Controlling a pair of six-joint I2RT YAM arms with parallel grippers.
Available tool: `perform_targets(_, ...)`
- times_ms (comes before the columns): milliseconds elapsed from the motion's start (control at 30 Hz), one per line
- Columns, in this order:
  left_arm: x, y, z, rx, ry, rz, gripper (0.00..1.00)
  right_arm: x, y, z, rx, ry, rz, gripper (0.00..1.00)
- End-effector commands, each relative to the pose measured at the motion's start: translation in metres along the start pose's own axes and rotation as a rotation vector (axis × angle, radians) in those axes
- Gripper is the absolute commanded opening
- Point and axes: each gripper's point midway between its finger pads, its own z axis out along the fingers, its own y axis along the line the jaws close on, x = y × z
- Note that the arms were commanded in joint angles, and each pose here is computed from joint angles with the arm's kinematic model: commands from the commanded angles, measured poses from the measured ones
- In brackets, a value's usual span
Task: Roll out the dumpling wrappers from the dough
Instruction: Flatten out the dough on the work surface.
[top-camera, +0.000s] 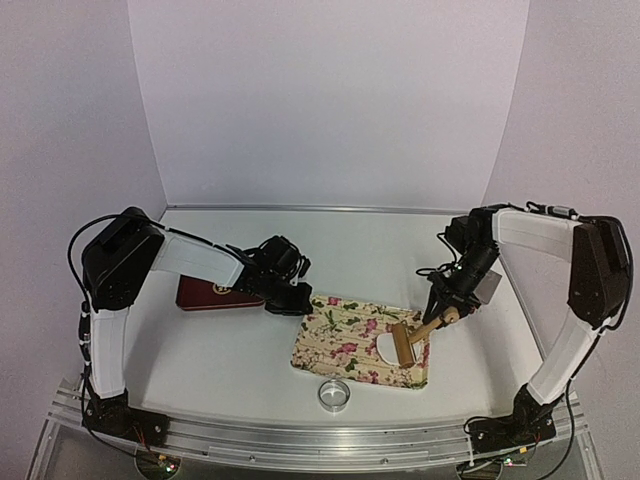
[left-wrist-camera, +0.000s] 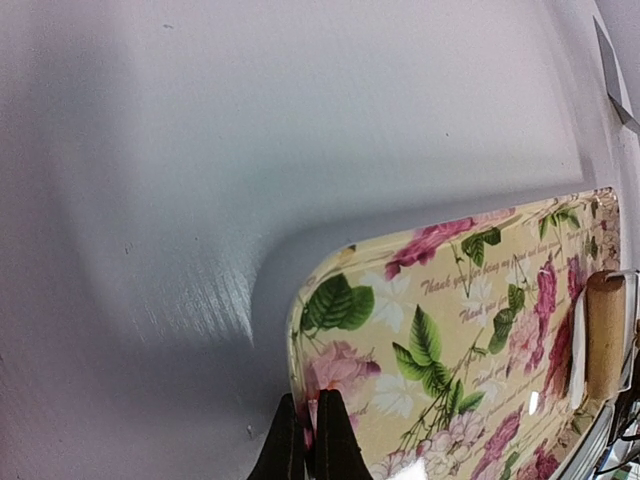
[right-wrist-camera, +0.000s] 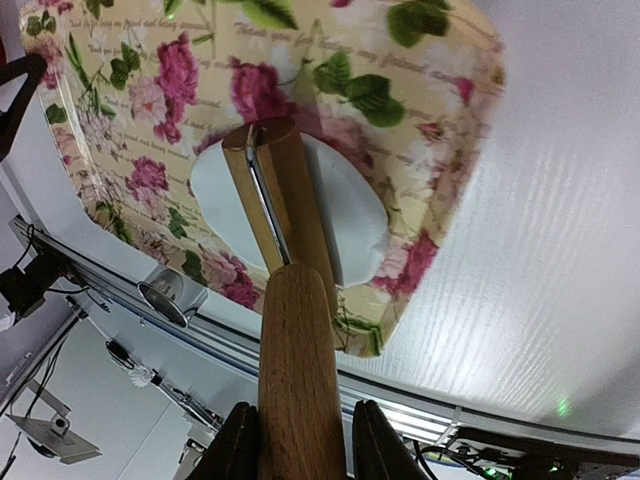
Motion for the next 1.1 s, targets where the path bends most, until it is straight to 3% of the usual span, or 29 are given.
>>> perform_targets(0, 0.052, 0.064, -0.002, -0.2, 0.156, -0.041, 0.0, -0.007, -0.108, -0.002, 0.429, -0.031, 0.069, 0.0)
perform_targets(167, 0.051, 0.06, 0.003, -0.182, 0.158, -0.044, 0.0, -0.012, -0.093, 0.01, 0.361, -0.026, 0.072, 0.0)
perform_targets(600, 0.044, 0.051, 0.009, -0.167, 0.146, -0.051, 0.0, -0.024, -0.045, 0.051, 0.382, -0.013, 0.003, 0.0)
perform_targets(1067, 0.052, 0.073, -0.008, -0.213, 0.146, -0.062, 0.0, -0.01, -0.104, 0.005, 0.43, -0.023, 0.07, 0.0)
